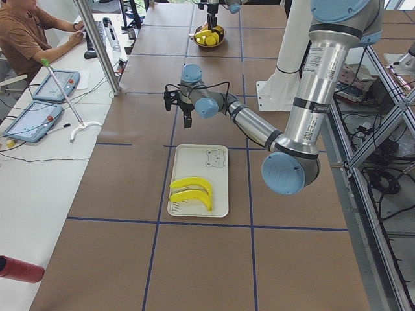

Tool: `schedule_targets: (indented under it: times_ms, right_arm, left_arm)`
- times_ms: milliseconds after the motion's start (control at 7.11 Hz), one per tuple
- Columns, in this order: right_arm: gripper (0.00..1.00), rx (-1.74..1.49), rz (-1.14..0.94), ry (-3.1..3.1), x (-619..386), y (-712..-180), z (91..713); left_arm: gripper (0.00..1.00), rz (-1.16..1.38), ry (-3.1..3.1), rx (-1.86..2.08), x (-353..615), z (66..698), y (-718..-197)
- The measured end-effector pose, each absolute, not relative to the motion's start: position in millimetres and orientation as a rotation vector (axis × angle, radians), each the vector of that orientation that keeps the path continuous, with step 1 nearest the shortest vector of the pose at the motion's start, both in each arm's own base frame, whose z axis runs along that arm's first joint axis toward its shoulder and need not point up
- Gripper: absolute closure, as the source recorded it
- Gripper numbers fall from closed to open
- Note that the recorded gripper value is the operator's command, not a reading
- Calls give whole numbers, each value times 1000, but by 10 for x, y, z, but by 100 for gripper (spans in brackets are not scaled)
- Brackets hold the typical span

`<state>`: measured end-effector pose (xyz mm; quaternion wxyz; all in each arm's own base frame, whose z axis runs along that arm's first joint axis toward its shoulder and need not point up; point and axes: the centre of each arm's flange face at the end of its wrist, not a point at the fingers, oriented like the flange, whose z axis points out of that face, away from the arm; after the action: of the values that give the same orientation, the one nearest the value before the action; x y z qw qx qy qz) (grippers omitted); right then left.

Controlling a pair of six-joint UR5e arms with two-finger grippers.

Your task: Transfer all bananas from basket to plate

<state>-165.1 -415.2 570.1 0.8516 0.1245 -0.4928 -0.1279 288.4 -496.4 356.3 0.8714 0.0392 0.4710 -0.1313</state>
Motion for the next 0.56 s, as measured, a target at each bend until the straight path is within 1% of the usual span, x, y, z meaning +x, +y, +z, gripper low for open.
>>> schedule_targets:
  times_ms: [422, 563]
  right_arm:
    - [16, 253, -280, -1039, -1705, -4129, 5708]
    - [24, 249, -284, -1039, -1722, -4119, 5714]
  left_arm:
    - [0, -276, 983, 82, 2880, 3572, -4967]
    - [0, -276, 983, 81, 2879, 3574, -4967]
